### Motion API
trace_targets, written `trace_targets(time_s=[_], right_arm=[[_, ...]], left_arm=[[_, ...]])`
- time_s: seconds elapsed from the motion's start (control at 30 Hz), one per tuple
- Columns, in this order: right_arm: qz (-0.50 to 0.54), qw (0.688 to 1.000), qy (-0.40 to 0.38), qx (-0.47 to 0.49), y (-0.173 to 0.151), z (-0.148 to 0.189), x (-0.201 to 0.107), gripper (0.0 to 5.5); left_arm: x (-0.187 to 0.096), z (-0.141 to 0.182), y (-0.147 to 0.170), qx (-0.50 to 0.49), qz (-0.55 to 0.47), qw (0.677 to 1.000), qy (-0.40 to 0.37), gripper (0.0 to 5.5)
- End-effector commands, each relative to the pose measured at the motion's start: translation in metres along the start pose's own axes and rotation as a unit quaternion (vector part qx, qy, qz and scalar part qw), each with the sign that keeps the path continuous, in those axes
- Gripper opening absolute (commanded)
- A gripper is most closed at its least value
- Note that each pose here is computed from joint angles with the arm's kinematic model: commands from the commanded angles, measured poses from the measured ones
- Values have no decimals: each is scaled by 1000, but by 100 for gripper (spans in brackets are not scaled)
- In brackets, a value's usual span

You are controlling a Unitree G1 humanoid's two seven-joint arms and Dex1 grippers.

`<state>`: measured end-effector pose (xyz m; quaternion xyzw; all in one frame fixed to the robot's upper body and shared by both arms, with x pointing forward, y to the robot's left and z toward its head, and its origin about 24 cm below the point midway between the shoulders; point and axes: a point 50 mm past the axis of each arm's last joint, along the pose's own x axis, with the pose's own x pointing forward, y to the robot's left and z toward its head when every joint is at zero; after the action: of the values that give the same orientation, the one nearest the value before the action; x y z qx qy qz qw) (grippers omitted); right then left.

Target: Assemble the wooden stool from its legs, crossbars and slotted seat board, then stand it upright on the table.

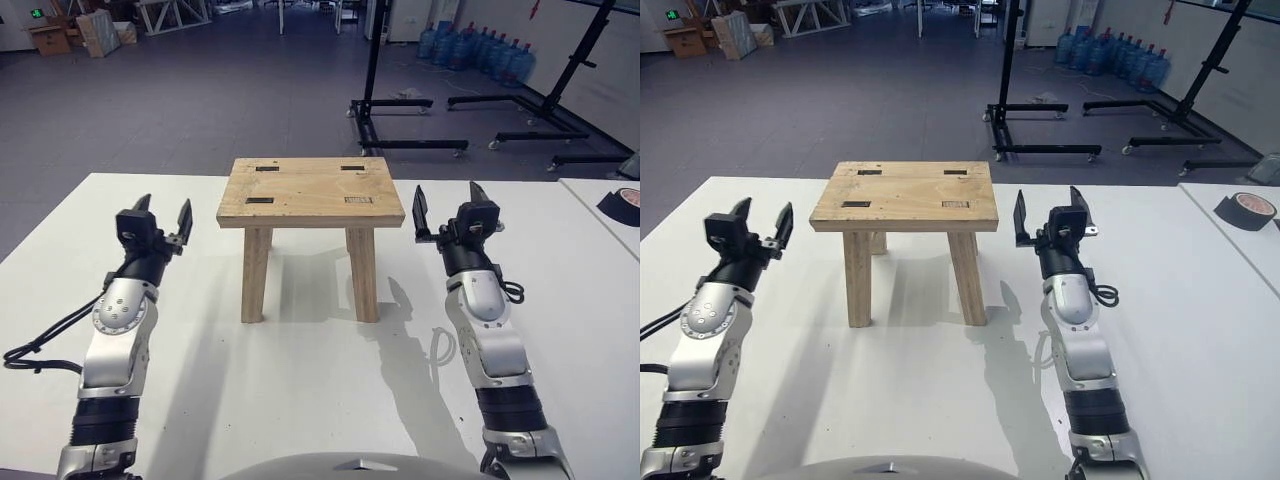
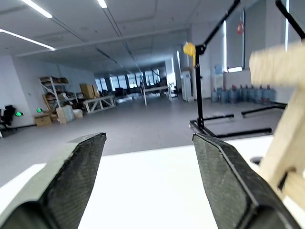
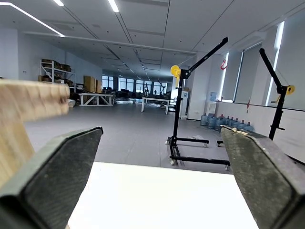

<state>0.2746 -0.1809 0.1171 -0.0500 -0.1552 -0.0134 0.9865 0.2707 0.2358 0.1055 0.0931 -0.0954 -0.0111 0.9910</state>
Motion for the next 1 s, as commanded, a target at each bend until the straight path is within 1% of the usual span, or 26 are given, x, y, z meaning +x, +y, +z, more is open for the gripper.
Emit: trace_targets(time_s=[0.03, 0.13, 0.3, 0.33, 0.37, 0.47, 0.53, 1.0], right_arm=[[2, 1000, 18, 3, 3, -11, -10, 451], [-4, 999, 40, 18, 4, -20, -15, 451], [1, 998, 56, 32, 7, -29, -22, 451], [3, 998, 57, 35, 7, -31, -23, 433], [4, 998, 58, 34, 7, -32, -24, 428], [1, 998, 61, 25, 5, -35, -25, 366], [0, 998, 64, 18, 5, -37, -26, 347], [-2, 998, 66, 11, 7, -40, -23, 347]], left_arm=[[7, -9, -5, -4, -10, 1000, -7, 333], [10, -14, -15, -18, -20, 1000, -15, 333], [13, -11, -23, -17, -18, 999, -35, 333], [13, -12, -24, -15, -16, 999, -36, 333], [13, -12, -24, -14, -16, 999, -37, 333], [13, -12, -28, -11, -20, 999, -40, 333], [13, -12, -30, -11, -22, 999, -42, 333], [17, -17, -35, 6, -31, 999, -31, 333]])
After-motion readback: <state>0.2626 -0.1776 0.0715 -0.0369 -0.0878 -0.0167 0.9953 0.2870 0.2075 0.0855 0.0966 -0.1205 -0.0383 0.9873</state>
